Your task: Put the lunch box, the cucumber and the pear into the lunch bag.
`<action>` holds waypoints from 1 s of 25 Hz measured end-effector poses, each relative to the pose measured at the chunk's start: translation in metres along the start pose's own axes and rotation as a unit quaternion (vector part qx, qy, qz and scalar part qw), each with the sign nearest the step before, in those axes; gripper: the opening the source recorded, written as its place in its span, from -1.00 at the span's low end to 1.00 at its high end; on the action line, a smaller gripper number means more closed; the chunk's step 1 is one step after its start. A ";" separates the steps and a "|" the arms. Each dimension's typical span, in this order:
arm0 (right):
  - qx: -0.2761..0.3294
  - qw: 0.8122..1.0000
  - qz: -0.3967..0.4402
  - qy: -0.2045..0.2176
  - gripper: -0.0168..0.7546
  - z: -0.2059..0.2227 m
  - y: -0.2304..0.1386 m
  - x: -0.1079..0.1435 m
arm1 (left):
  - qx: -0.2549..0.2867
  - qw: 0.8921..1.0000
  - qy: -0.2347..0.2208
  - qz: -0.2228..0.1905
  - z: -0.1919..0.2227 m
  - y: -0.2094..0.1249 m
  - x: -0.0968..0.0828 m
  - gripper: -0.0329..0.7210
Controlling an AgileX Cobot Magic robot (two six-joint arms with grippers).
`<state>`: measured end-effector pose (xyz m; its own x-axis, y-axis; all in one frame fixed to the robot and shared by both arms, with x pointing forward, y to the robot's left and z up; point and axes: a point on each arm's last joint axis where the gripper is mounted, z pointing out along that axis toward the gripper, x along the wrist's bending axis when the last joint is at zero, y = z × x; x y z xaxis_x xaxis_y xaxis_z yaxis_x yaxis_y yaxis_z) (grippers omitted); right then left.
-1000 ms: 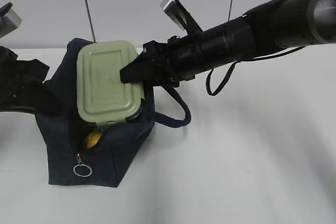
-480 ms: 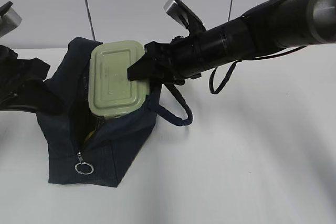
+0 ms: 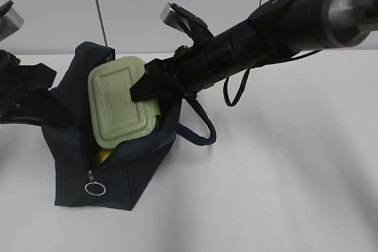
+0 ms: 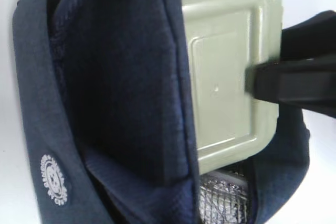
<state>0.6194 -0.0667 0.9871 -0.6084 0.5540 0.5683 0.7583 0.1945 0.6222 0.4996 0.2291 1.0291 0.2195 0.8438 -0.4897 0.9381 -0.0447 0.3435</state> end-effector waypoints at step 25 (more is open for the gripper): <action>0.057 0.994 -0.024 -0.087 0.40 -0.064 0.035 0.037 | -0.002 1.000 -0.001 -0.001 0.000 0.000 0.000 -0.91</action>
<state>0.6083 -0.0910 1.0647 -0.6026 0.6713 0.4316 0.7568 0.3093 0.5758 0.4998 0.2290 1.0293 0.2178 0.8429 -0.4921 0.9378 -0.0410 0.3448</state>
